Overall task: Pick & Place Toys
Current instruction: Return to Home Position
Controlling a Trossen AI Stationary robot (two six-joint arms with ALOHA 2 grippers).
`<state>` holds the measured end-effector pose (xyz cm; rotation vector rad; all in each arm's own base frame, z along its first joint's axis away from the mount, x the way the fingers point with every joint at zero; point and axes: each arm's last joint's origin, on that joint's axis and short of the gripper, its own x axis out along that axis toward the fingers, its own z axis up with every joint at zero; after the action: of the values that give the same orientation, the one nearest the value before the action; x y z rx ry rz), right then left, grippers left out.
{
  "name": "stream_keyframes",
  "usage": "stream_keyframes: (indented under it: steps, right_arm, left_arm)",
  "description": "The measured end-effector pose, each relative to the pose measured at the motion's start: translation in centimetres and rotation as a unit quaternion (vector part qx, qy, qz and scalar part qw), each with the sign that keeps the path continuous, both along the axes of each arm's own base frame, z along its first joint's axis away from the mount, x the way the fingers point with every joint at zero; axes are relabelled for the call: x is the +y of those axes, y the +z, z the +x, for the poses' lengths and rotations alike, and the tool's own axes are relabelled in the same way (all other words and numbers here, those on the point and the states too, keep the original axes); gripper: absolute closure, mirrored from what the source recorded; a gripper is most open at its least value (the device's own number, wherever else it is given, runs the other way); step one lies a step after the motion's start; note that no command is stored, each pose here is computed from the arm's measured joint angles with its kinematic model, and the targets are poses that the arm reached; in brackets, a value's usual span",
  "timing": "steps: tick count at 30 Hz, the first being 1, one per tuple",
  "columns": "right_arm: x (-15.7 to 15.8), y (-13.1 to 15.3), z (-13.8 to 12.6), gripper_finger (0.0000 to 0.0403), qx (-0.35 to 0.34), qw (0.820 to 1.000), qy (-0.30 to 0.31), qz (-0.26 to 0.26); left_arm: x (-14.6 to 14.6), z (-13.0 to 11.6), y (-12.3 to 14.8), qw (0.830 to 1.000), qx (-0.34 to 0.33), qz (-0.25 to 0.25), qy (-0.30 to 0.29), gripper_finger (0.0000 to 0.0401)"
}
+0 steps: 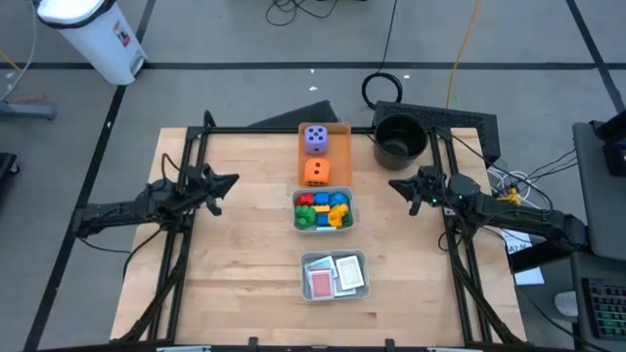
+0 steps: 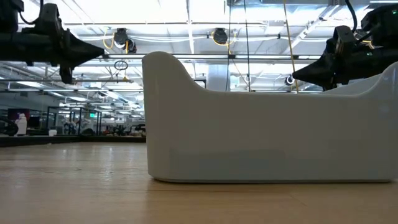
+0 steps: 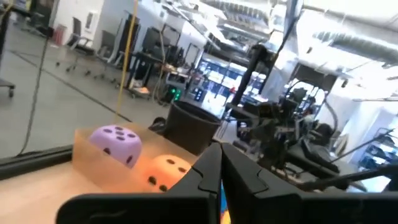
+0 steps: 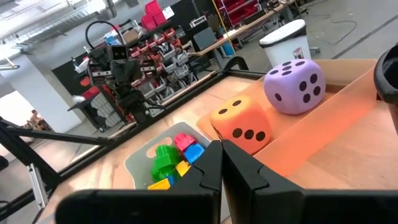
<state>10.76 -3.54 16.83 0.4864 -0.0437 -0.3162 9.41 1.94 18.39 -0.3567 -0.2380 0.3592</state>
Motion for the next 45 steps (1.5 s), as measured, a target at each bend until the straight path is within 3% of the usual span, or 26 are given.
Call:
stream_keyframes:
  steps: [6, 14, 31, 45]
  right_arm:
    - [0.0, 0.0, 0.0, 0.0399, 0.001, 1.0, -0.001, 0.0]
    - [0.0, 0.0, 0.0, 0.0399, 0.001, 1.0, -0.002, 0.0]
    - [0.0, 0.2, -0.1, 0.0399, -0.009, 1.0, -0.002, -0.003]
    - [0.5, 1.8, -1.5, 0.0399, -0.098, 0.995, -0.002, -0.032]
  left_arm:
    - [-0.1, 0.0, 0.0, 1.0, 0.002, 0.007, -0.018, 0.0397]
    - [-0.6, 0.3, -0.9, 0.993, 0.047, -0.008, -0.105, 0.0384]
    - [-0.6, 0.3, -1.3, 0.992, 0.071, 0.011, -0.108, 0.0382]
    - [-0.6, 0.3, -1.3, 0.991, 0.077, 0.017, -0.108, 0.0382]
